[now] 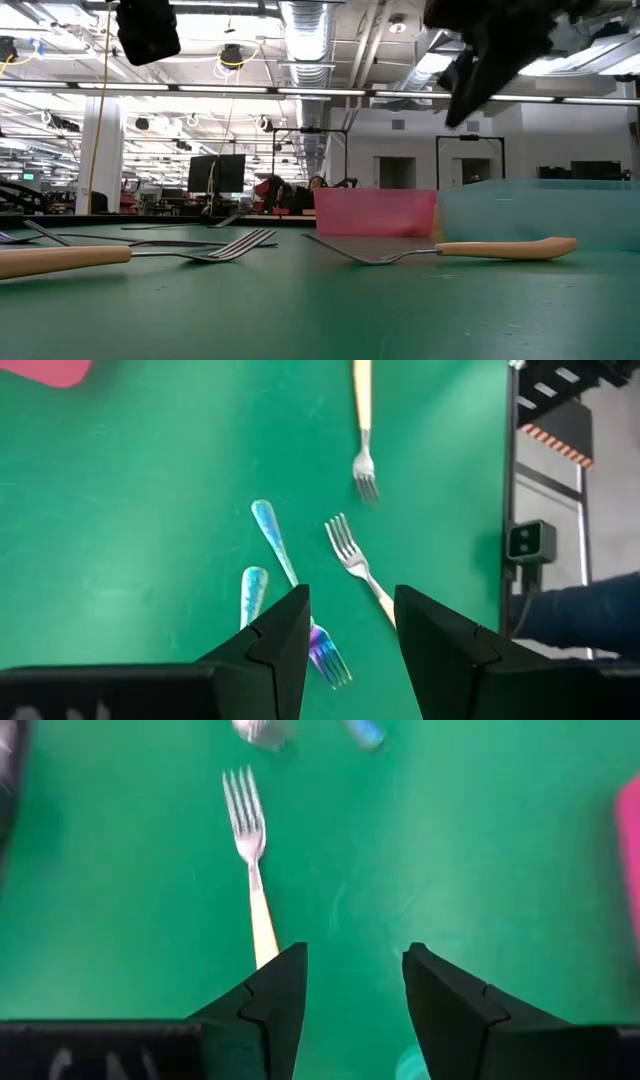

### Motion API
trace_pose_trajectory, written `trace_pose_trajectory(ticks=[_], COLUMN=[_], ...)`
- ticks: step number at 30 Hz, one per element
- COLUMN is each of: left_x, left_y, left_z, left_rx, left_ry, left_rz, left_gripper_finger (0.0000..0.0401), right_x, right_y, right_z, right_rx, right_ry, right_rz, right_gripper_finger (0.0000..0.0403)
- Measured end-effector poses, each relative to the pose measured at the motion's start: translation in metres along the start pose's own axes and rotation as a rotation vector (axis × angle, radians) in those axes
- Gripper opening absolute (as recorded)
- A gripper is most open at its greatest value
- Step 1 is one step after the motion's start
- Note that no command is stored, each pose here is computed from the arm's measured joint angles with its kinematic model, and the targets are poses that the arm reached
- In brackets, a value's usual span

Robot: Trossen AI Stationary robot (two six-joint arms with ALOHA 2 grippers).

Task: Sort silverware by color (type)
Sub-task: Put the yellow fork into the pink bin

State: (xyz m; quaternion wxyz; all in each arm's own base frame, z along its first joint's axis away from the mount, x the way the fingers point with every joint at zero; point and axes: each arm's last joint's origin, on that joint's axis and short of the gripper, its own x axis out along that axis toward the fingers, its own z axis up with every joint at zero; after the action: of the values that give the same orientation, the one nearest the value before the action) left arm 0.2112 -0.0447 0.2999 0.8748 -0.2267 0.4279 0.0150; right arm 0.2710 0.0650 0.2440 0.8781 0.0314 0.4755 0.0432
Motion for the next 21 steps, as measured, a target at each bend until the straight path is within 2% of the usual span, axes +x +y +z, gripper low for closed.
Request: trace_pose_trajectory(ticks=[10,16,21], left_x=[0.0,0.0,0.0], left_y=[0.002,0.002,0.002], left_z=[0.002,0.002,0.001], left_rx=[0.003,0.078,0.092], left_ry=[-0.051,-0.047,-0.039], left_rz=[0.067,0.072,0.076], left_gripper_finger=[0.013,0.013,0.013], right_x=[0.072,0.092,0.112], right_y=[0.032,0.051,0.065], right_z=[-0.007,0.007,0.028], right_rx=[-0.081,-0.075,-0.089], right_ry=[0.099,0.089,0.083], right_rz=[0.012,-0.039,-0.053], right_gripper_finger=[0.0186,0.0186,0.0186])
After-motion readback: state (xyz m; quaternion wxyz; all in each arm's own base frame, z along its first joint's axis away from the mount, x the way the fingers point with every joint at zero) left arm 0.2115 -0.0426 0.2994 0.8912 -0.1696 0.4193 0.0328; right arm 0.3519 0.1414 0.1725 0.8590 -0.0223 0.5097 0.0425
